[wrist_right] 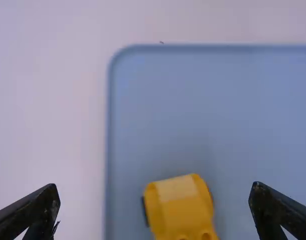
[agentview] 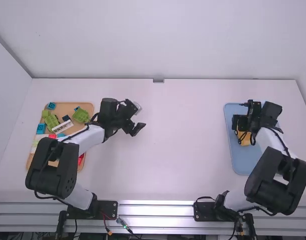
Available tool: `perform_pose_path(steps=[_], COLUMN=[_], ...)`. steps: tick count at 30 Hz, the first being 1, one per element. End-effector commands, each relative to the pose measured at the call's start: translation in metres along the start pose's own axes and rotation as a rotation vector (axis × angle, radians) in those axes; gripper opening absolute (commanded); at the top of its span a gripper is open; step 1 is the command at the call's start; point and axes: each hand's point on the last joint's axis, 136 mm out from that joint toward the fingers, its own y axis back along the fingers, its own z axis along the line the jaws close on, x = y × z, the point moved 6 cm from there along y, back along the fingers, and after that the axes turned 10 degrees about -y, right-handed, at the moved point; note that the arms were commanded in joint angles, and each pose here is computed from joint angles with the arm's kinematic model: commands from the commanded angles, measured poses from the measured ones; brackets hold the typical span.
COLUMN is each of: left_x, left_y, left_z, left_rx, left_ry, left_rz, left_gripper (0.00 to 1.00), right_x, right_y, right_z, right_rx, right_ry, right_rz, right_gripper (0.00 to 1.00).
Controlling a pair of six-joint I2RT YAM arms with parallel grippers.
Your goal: Assemble lego blocks to make yellow taxi
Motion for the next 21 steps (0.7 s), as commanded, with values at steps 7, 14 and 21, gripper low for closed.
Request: perform_pose_path(steps=[7,14,21], left_x=[-0.043,-0.064,-0.062], left_y=[0.016,0.027,0.043], left_z=[0.026,0.023,0.036], left_rx=[-0.326,-0.301,-0.342], left_ry=[0.264,0.289,0.347], left_rz=[0.109,0.187,0.175], left_gripper=[0.99,0.99,0.95], right_x=[-0.031,-0.018,-0.013], right_y=[0.029,0.035,0.044], right_z=[0.117,0.196,0.213], right_rx=[-0.167,-0.189,-0.204], right_ry=[0.205,0.334,0.34], right_rz=[-0.105,-0.112,-0.159], right_gripper=[0.99,0.99,0.95])
